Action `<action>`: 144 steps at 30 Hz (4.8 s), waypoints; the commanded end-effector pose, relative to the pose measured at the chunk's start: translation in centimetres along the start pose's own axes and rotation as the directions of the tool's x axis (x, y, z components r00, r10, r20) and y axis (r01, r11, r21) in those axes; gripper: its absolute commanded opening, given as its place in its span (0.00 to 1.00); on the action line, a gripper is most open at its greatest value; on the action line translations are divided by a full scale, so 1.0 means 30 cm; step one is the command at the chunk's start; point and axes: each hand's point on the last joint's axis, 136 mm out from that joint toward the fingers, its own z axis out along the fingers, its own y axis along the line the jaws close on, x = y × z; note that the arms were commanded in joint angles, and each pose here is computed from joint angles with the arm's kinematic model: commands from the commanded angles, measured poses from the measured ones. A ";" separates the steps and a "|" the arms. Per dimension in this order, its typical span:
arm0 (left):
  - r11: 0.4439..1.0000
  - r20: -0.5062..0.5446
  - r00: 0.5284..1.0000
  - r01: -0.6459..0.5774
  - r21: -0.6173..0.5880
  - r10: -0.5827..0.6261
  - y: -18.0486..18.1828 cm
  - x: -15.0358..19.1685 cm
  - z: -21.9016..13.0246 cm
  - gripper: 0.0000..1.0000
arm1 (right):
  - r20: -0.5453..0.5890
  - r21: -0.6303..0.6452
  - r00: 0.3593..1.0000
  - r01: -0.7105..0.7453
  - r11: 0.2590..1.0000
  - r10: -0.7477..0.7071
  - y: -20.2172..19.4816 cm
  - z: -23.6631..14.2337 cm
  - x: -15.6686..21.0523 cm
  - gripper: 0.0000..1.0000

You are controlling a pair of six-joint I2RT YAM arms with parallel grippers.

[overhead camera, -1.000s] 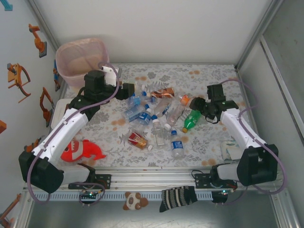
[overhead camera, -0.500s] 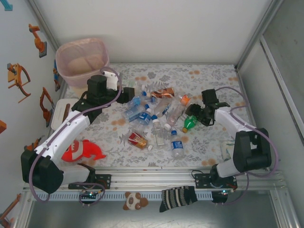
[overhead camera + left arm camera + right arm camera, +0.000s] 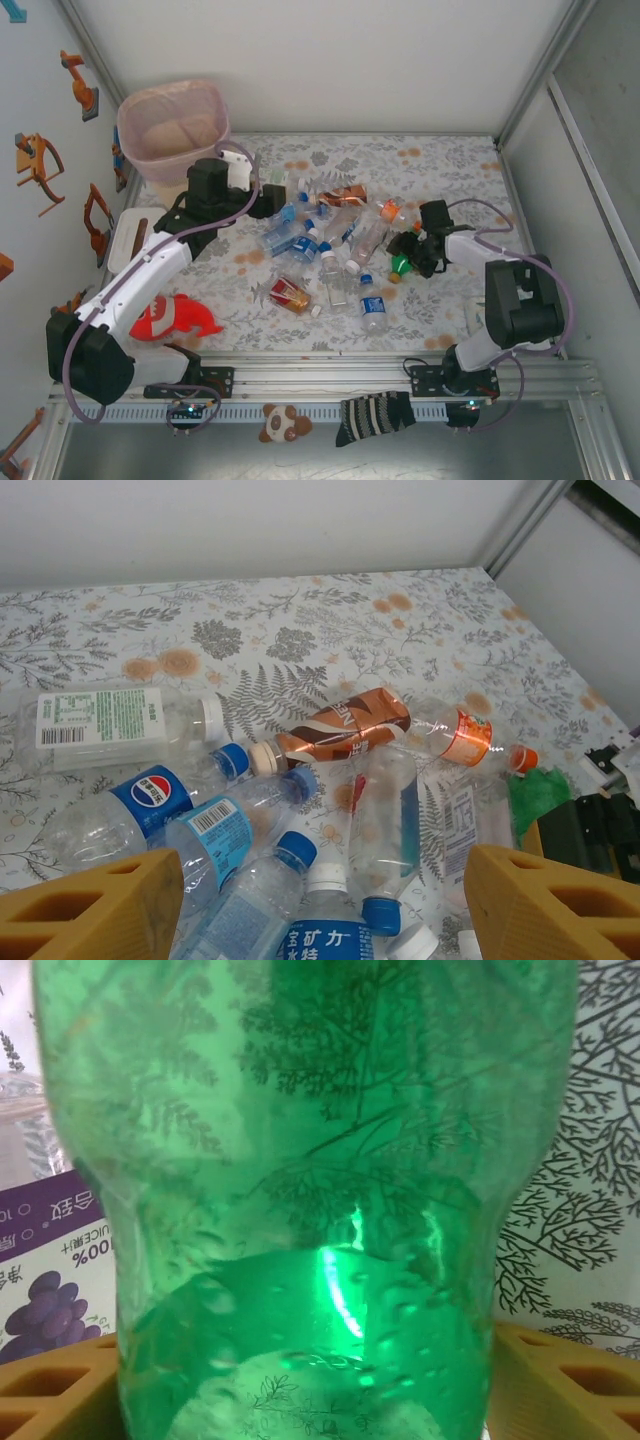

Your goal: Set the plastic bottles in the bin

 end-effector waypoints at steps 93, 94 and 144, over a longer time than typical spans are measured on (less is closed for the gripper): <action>0.511 0.326 0.918 -0.397 0.763 0.226 -0.824 -0.209 -0.256 0.51 | 0.907 -0.130 0.110 0.991 -0.023 -0.408 0.806 -1.035 0.346 0.82; 0.527 0.325 0.917 -0.398 0.751 0.229 -0.814 -0.213 -0.251 0.51 | 0.907 -0.124 0.111 0.992 -0.006 -0.407 0.800 -1.034 0.339 0.84; 0.726 0.056 0.975 -0.121 -0.677 0.215 0.602 -0.646 -0.404 0.47 | 0.894 -0.085 0.103 0.995 0.060 -0.436 0.777 -1.028 0.307 0.87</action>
